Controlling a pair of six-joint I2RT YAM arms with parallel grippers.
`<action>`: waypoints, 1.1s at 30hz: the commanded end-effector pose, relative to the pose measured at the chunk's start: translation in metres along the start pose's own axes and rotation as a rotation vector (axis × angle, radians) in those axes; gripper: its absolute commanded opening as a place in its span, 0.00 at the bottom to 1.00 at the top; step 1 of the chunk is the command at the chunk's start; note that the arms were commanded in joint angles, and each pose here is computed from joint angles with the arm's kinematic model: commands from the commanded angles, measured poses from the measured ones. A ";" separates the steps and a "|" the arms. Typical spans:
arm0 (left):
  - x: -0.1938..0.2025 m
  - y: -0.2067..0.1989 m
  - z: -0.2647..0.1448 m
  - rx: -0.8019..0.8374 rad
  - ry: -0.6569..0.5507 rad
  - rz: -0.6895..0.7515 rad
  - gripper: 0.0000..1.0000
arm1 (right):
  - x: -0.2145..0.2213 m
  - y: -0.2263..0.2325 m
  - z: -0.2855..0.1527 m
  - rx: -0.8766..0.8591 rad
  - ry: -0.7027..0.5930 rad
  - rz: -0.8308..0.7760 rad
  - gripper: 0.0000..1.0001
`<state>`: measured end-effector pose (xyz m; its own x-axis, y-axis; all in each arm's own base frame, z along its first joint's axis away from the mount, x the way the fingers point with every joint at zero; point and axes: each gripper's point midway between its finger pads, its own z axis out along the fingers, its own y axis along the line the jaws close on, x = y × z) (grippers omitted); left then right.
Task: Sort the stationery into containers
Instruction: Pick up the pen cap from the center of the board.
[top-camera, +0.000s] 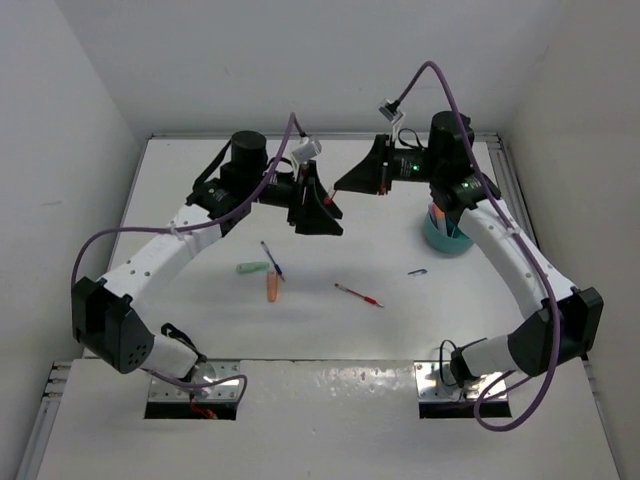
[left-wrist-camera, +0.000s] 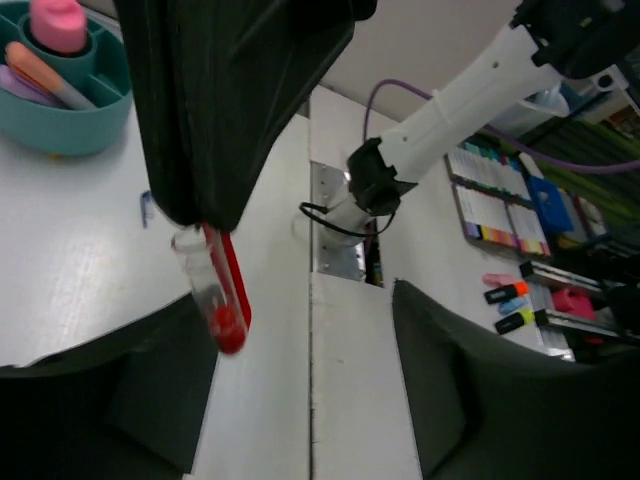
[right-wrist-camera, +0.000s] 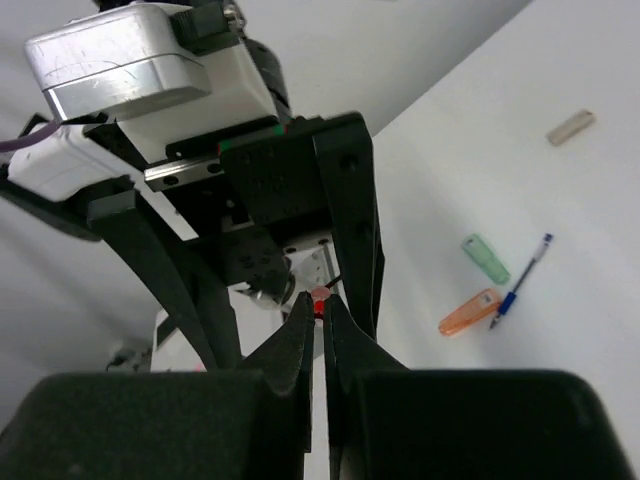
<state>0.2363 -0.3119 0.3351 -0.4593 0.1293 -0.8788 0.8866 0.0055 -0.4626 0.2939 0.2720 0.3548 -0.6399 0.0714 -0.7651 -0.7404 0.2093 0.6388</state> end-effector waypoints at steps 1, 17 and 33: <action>-0.011 -0.023 -0.003 0.044 -0.026 0.092 0.66 | -0.002 0.035 0.003 -0.098 0.001 -0.134 0.00; -0.024 -0.032 -0.012 0.009 -0.161 0.161 0.34 | -0.005 0.045 0.000 -0.091 -0.038 -0.111 0.00; -0.030 -0.039 -0.012 0.091 -0.146 0.102 0.33 | 0.004 0.047 -0.006 -0.096 -0.030 -0.120 0.00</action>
<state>0.2224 -0.3062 0.3618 -0.4255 -0.0078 -0.9049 0.9046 -0.0300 -0.4252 0.2608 0.2800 0.3695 -0.6014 0.0649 -0.7963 -0.7844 0.1419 0.6039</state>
